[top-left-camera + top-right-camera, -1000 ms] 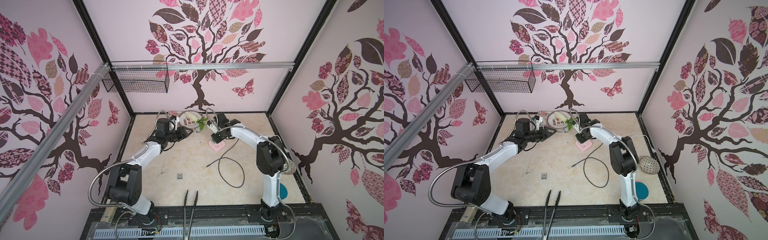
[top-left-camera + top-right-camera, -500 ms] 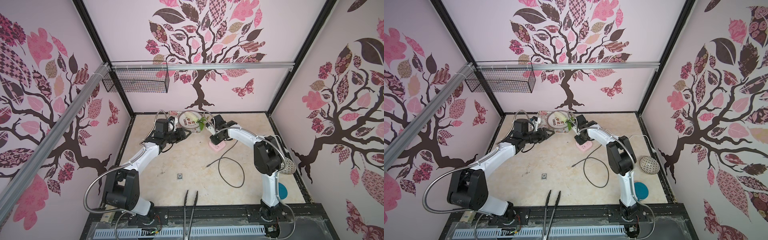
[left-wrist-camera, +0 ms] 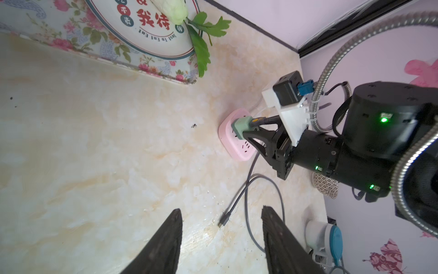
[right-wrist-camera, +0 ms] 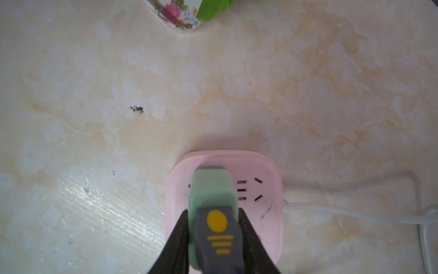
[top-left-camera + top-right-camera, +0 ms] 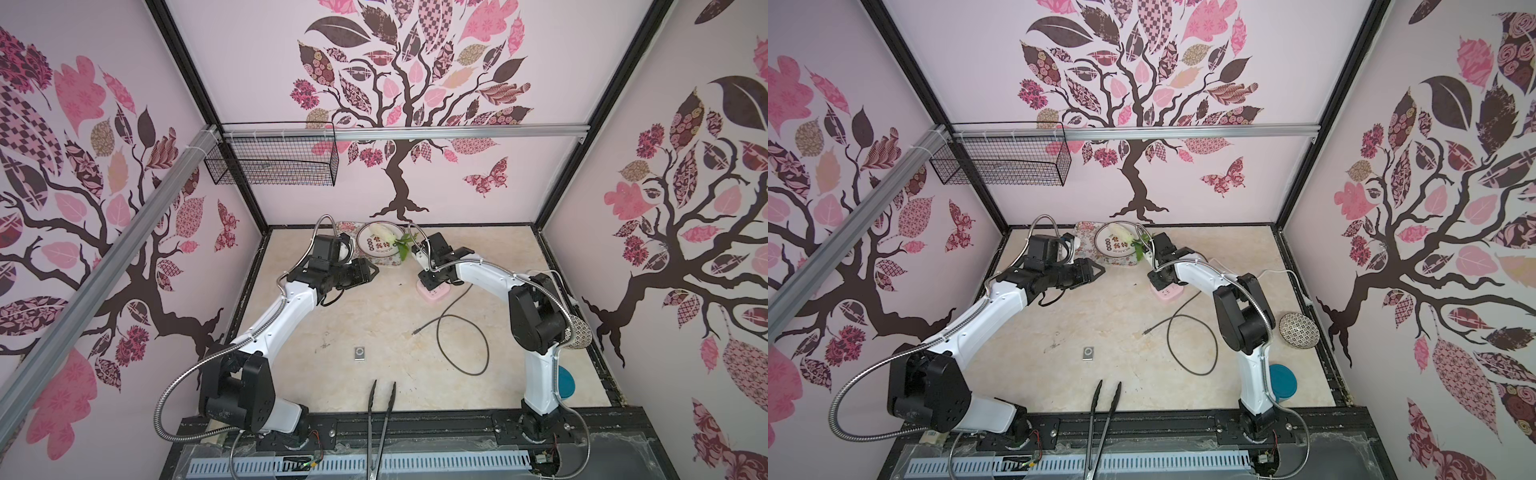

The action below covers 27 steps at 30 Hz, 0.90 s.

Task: Charge mp3
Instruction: Insert the plug into the socket, then pick up the MP3 player from the center of the board.

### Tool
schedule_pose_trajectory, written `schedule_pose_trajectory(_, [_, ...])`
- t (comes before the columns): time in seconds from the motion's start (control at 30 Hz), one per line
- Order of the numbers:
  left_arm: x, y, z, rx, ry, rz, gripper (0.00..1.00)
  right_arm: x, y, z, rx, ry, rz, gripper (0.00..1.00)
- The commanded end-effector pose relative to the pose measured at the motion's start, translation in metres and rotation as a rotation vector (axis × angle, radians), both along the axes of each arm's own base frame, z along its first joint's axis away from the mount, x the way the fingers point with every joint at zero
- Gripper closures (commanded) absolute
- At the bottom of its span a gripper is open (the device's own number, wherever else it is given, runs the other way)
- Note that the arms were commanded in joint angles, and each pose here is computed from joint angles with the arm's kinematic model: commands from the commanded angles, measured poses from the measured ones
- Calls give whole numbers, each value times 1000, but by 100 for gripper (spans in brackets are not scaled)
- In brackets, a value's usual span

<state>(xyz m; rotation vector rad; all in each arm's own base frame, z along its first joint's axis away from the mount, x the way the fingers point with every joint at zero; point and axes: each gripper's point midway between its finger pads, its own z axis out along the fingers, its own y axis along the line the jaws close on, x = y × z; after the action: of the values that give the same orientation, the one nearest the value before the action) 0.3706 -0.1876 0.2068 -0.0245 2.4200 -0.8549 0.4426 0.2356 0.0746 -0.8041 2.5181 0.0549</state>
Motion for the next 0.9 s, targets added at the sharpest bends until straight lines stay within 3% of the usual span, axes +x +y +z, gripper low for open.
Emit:
schedule_pose_trajectory(0.0, [-20,16,-12,130,60,14,44,-37,-13,-35,-43,164,-14,61])
schedule_pose_trajectory(0.1, [-30,21,-13,158,70,35,41,-38,-11,-14,-7,132,-14,44])
schedule_pose_trajectory(0.27, [-56,31,-23,239,132,61,40,-45,-2,15,93,109,-13,40])
schedule_pose_trajectory(0.4, [-93,44,-48,326,259,79,40,-52,9,55,216,79,-16,37])
schedule_pose_trajectory(0.5, [-121,52,-70,420,348,98,39,-59,10,84,283,51,-45,29])
schedule_pose_trajectory(0.67, [-152,42,-101,504,416,86,40,-88,20,115,475,71,-42,30])
schedule_pose_trajectory(0.87, [-159,36,-123,538,428,108,41,-126,37,120,679,171,-18,38])
